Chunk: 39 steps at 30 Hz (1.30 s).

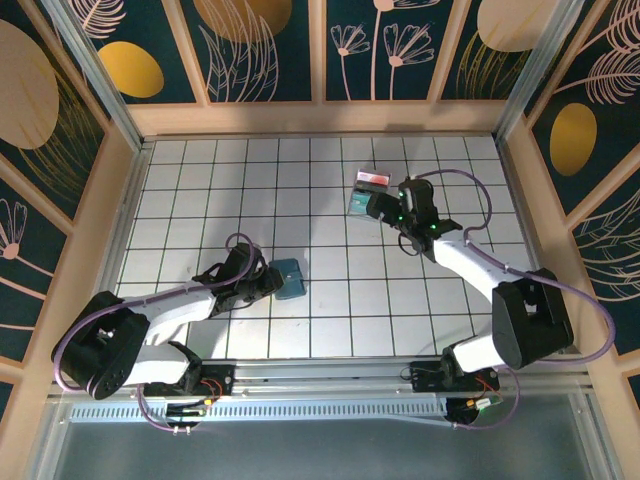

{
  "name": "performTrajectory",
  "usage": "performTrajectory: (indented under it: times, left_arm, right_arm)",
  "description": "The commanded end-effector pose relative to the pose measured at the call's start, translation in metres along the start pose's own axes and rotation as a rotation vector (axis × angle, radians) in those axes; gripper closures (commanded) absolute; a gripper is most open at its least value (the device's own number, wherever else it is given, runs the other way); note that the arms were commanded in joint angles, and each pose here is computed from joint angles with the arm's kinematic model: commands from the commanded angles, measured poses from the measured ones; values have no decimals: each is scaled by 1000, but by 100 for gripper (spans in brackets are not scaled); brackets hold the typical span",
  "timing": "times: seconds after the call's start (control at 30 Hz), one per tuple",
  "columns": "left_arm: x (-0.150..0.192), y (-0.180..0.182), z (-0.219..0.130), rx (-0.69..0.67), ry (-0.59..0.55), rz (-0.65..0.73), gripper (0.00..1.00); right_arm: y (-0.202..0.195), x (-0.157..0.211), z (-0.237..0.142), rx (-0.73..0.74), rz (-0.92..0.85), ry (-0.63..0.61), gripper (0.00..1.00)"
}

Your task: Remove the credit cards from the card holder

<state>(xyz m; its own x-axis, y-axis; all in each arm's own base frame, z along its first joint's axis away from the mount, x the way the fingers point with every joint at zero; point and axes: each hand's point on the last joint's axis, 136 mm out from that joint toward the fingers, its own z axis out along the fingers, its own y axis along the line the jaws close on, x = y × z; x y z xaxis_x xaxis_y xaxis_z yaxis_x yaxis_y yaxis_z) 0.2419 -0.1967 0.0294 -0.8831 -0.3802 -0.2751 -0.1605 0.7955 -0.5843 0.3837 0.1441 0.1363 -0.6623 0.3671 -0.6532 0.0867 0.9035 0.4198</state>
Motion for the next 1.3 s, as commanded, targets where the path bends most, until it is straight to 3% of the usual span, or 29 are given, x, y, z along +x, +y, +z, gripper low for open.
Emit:
performTrajectory:
  times: [0.0,0.27,0.5,0.63,0.87,1.0,1.27]
  left_arm:
    - [-4,-14,0,57,-13,14,82]
    - [-7,-28,6,97,5,26,100]
    - [-21,-71,2,255,-22,81,100]
    - [-39,-105,-6,349,-71,139,100]
    - [-65,-159,-27,495,-155,230,100]
    - [-72,-187,-34,585,-156,275,100]
    - [-71,-211,-43,672,-139,347,100]
  right_arm:
    - [9,0,7,-29,16,7,6]
    - [27,31,7,-169,-15,147,6]
    - [43,70,-4,-316,3,295,10]
    - [45,76,-13,-325,6,292,11]
    - [84,65,-31,-469,-28,240,10]
    - [113,49,-47,-593,-61,198,10]
    - [133,24,-56,-649,-104,122,10]
